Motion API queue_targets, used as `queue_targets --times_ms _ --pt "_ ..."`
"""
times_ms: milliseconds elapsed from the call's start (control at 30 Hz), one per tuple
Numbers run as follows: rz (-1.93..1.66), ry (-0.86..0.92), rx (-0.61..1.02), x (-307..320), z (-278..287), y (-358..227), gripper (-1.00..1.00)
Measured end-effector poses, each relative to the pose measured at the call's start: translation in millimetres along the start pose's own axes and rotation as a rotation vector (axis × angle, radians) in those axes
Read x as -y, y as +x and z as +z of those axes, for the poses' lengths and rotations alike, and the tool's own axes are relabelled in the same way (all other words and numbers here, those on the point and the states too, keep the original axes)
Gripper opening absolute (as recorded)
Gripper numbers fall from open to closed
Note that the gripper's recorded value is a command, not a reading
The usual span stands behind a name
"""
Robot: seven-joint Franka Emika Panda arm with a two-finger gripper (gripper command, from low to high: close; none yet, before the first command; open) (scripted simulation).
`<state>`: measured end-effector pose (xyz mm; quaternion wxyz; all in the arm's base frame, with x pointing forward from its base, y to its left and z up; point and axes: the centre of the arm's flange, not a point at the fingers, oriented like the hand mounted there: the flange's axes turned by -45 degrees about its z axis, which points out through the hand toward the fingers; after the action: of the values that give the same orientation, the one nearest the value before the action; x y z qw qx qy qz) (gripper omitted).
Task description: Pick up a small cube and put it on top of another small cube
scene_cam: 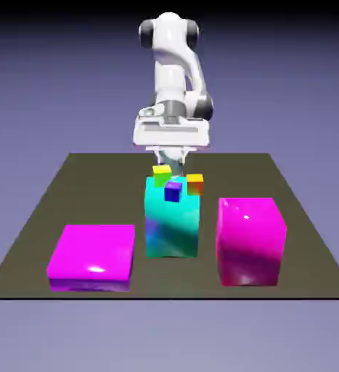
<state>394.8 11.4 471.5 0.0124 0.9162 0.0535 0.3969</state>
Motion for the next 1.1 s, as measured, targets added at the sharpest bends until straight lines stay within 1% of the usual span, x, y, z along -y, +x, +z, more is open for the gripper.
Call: queue_targets --times_ms 133,233,400,467,533,600,700,867,967,1033,1100 --pt "-0.381 0.081 0.128 81.0 31.4 24.7 0.00" --pt "-0.651 0.151 0.219 146.8 52.0 28.0 0.00" --pt "-1.056 0.273 0.367 253.6 78.8 3.6 0.00" --pt "-1.230 0.335 0.407 304.1 79.2 -14.2 0.00" --pt "-1.367 0.380 0.452 335.7 84.3 -27.2 0.00" --pt "-1.528 0.440 0.478 380.2 77.7 -47.6 0.00" --pt "-1.564 0.430 0.642 387.5 102.5 -109.6 0.00" --pt "-1.654 0.388 0.840 399.7 114.7 -209.8 0.00" --pt "-1.703 0.349 0.912 401.5 111.8 -261.0 0.00" --pt "-1.702 0.341 0.919 399.9 111.7 -266.6 0.00" --pt "-1.700 0.340 0.918 391.0 136.2 -288.5 0.00"
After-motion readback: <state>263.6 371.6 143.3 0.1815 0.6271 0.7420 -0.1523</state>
